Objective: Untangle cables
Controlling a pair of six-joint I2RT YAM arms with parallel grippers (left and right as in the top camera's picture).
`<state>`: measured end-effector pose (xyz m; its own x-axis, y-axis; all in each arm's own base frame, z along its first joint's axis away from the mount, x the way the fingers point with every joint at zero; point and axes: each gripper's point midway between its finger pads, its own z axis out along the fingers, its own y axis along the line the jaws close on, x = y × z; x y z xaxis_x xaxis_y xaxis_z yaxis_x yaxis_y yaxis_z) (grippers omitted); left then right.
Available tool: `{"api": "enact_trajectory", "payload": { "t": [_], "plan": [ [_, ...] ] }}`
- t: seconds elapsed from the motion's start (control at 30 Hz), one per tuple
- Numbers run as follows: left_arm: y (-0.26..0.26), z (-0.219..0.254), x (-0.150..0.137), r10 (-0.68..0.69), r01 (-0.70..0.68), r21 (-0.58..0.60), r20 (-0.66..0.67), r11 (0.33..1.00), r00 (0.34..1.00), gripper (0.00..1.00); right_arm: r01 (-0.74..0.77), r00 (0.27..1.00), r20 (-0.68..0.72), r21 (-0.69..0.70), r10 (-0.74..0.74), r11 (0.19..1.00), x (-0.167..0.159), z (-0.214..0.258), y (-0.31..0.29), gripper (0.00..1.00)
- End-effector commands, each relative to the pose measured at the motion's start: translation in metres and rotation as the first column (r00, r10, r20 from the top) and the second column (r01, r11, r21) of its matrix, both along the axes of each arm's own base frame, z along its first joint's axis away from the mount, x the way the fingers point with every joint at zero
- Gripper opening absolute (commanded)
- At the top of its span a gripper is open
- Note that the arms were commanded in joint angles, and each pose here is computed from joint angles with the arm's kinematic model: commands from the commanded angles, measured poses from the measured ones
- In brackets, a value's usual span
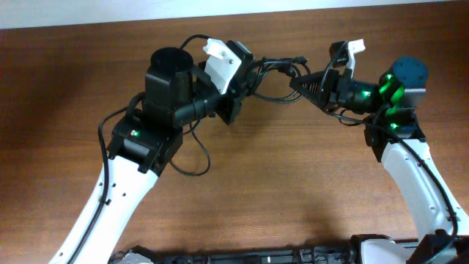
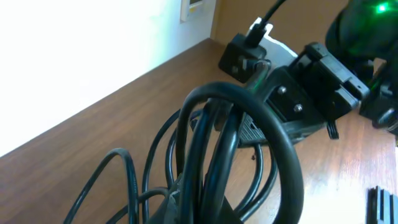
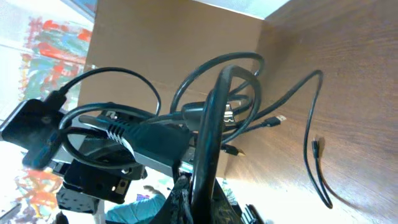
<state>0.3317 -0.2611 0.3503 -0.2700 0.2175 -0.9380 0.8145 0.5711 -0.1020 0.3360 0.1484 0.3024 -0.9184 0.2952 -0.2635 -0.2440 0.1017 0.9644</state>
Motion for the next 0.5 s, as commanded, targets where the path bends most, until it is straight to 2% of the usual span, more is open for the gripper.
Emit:
{"api": "enact_trajectory", "payload": {
  "t": [0.0, 0.1, 0.23, 0.33, 0.4, 0.47],
  "plan": [
    [0.005, 0.015, -0.005, -0.006, 0.005, 0.01, 0.063, 1.0, 0.998, 0.0, 0.017, 0.998, 0.063, -0.023, -0.015, 1.0, 0.001, 0.001, -0.003, 0.04],
    [0.006, 0.016, -0.006, -0.016, 0.014, 0.025, 0.088, 1.0, 0.996, 0.0, 0.039, 0.999, 0.031, -0.049, -0.038, 0.998, 0.004, -0.013, -0.005, 0.04],
    [0.01, 0.028, -0.014, -0.046, 0.036, 0.061, 0.187, 0.998, 0.981, 0.0, 0.112, 0.98, -0.148, -0.136, -0.132, 0.984, 0.006, -0.058, -0.012, 0.04],
    [0.011, 0.03, -0.015, -0.067, 0.045, 0.098, 0.236, 0.994, 0.969, 0.0, 0.115, 0.973, -0.182, -0.146, -0.141, 0.983, 0.004, -0.064, -0.012, 0.04],
    [0.016, 0.018, -0.013, -0.096, 0.041, 0.195, 0.278, 0.98, 0.956, 0.0, 0.106, 0.974, -0.182, -0.141, -0.131, 0.984, 0.003, -0.063, -0.011, 0.07],
    [0.031, 0.003, -0.001, -0.039, -0.05, 0.291, 0.292, 0.955, 0.956, 0.0, 0.095, 0.977, -0.178, -0.136, -0.118, 0.986, 0.001, -0.062, -0.01, 0.1]
  ]
}}
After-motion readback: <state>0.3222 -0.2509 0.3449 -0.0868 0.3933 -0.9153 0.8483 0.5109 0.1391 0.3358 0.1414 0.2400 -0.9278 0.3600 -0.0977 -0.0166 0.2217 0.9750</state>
